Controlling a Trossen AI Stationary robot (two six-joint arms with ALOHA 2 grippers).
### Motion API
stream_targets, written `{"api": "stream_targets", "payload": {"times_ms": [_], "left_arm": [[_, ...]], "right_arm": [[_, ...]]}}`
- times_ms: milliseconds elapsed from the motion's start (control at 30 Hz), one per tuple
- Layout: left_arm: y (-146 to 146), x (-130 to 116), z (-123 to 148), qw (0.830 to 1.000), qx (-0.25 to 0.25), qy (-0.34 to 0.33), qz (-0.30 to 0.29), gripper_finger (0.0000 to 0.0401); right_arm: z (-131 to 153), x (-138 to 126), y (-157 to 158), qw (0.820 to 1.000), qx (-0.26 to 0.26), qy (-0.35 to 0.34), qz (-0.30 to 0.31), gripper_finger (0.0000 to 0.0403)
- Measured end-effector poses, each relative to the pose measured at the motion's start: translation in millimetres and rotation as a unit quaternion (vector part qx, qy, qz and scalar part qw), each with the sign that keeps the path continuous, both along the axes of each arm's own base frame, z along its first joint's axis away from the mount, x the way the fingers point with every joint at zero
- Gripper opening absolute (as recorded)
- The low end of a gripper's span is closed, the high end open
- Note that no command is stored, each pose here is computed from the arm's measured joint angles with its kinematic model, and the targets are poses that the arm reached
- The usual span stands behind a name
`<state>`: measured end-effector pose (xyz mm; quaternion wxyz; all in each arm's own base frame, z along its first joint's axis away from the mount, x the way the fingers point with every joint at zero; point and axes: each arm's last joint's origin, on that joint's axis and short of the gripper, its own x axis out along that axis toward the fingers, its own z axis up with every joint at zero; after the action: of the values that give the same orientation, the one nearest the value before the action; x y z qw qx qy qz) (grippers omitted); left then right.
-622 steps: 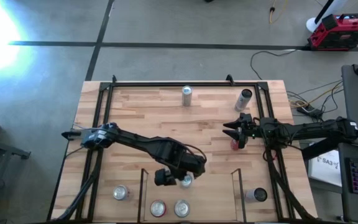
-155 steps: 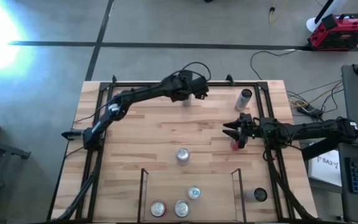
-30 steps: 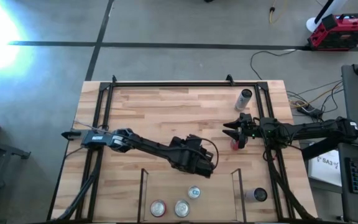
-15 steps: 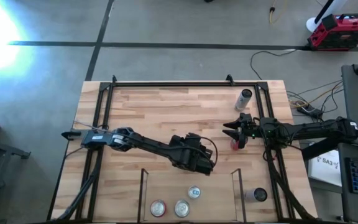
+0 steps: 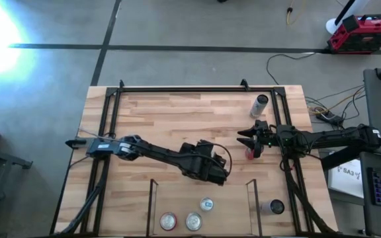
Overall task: Place canned beverage on shelf
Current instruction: Move the soda cans to the middle of the table
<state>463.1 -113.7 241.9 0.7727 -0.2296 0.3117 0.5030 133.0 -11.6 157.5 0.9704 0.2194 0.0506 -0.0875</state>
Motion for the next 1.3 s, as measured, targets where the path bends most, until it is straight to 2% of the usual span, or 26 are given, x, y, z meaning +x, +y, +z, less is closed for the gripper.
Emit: {"api": "stream_targets", "payload": {"times_ms": [167, 300, 433, 667, 900, 1000, 1167, 1300], "left_arm": [[5, -2, 7, 0.998, -0.069, 0.007, -0.004, 0.038], [22, -3, 21, 0.988, -0.151, 0.014, -0.005, 0.0384], [40, -4, 31, 0.98, -0.201, 0.012, 0.002, 0.0384], [71, 0, 29, 0.947, -0.318, 0.018, 0.037, 0.0384], [80, 2, 25, 0.944, -0.326, 0.015, 0.058, 0.0383], [80, 2, 24, 0.944, -0.325, 0.016, 0.062, 0.0369], [80, 3, 24, 0.945, -0.32, 0.008, 0.069, 0.032], [80, 7, 20, 0.946, -0.316, 0.0, 0.068, 0.0264]], "right_arm": [[0, 0, 0, 1.0, 0.0, 0.0, 0.0, 0.0183], [0, 0, 0, 1.0, 0.0, 0.0, 0.0, 0.0183], [0, 0, 0, 1.0, 0.0, 0.0, 0.0, 0.0183], [0, 0, 0, 1.0, 0.0, 0.0, 0.0, 0.0183], [0, 0, 0, 1.0, 0.0, 0.0, 0.0, 0.0183], [0, 0, 0, 1.0, 0.0, 0.0, 0.0, 0.0183], [0, 0, 0, 1.0, 0.0, 0.0, 0.0, 0.0183], [0, 0, 0, 1.0, 0.0, 0.0, 0.0, 0.0183]]}}
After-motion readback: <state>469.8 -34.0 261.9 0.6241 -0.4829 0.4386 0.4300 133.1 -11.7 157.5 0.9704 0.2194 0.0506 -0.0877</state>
